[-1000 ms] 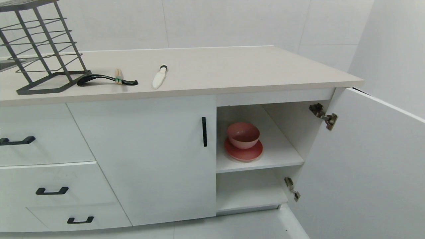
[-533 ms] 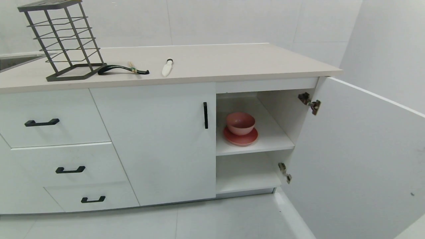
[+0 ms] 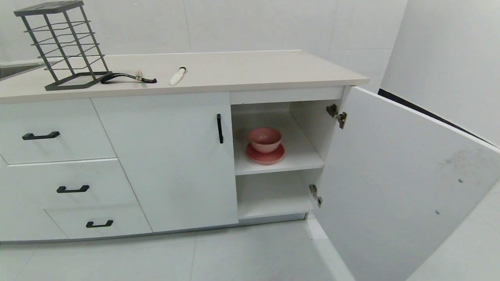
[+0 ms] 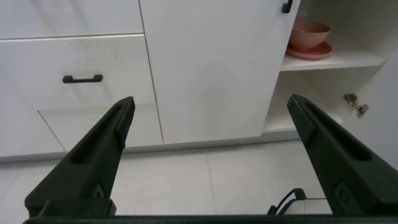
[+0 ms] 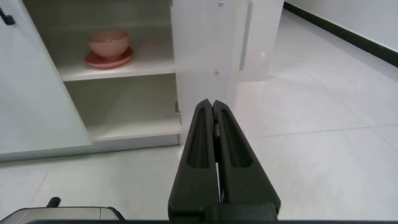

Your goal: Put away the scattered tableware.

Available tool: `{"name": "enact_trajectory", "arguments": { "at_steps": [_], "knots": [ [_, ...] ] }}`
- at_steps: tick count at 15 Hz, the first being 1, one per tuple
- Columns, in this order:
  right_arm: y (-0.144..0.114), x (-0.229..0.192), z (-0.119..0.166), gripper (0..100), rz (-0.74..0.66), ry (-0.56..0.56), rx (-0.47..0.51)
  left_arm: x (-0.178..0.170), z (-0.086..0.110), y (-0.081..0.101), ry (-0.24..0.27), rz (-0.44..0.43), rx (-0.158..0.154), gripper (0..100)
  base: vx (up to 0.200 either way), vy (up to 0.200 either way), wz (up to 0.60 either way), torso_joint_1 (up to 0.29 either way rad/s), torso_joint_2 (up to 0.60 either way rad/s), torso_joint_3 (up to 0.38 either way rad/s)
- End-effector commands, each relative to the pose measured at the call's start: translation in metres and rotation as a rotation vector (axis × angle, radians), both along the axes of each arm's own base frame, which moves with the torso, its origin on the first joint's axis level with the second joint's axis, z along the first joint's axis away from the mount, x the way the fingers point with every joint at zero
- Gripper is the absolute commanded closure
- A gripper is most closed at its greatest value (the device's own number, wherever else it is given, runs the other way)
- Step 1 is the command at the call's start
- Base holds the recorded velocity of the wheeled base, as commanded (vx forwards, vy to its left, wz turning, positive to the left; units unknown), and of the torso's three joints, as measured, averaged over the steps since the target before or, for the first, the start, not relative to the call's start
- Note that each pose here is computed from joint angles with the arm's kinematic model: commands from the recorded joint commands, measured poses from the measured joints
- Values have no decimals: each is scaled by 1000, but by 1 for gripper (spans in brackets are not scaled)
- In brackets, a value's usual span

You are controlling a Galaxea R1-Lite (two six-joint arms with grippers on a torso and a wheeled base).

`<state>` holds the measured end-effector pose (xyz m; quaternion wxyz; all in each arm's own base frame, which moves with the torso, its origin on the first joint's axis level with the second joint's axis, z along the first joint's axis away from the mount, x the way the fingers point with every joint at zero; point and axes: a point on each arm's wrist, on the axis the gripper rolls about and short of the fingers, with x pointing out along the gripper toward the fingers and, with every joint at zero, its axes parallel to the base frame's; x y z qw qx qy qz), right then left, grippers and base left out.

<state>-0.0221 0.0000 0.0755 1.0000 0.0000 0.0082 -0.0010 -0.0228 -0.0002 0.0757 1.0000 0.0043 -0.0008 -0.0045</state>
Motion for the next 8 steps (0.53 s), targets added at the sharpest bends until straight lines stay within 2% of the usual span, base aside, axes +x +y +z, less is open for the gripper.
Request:
{"name": "enact_trajectory", "arguments": {
  "at_steps": [1,8],
  "knots": [
    [0,0,0,100,-1,2,0,0,0,0,-2,0,1,0,0,-200,0,-2,7,2],
    [0,0,0,100,-1,4,0,0,0,0,-2,0,-1,0,0,-200,0,4,3,1]
  ]
}}
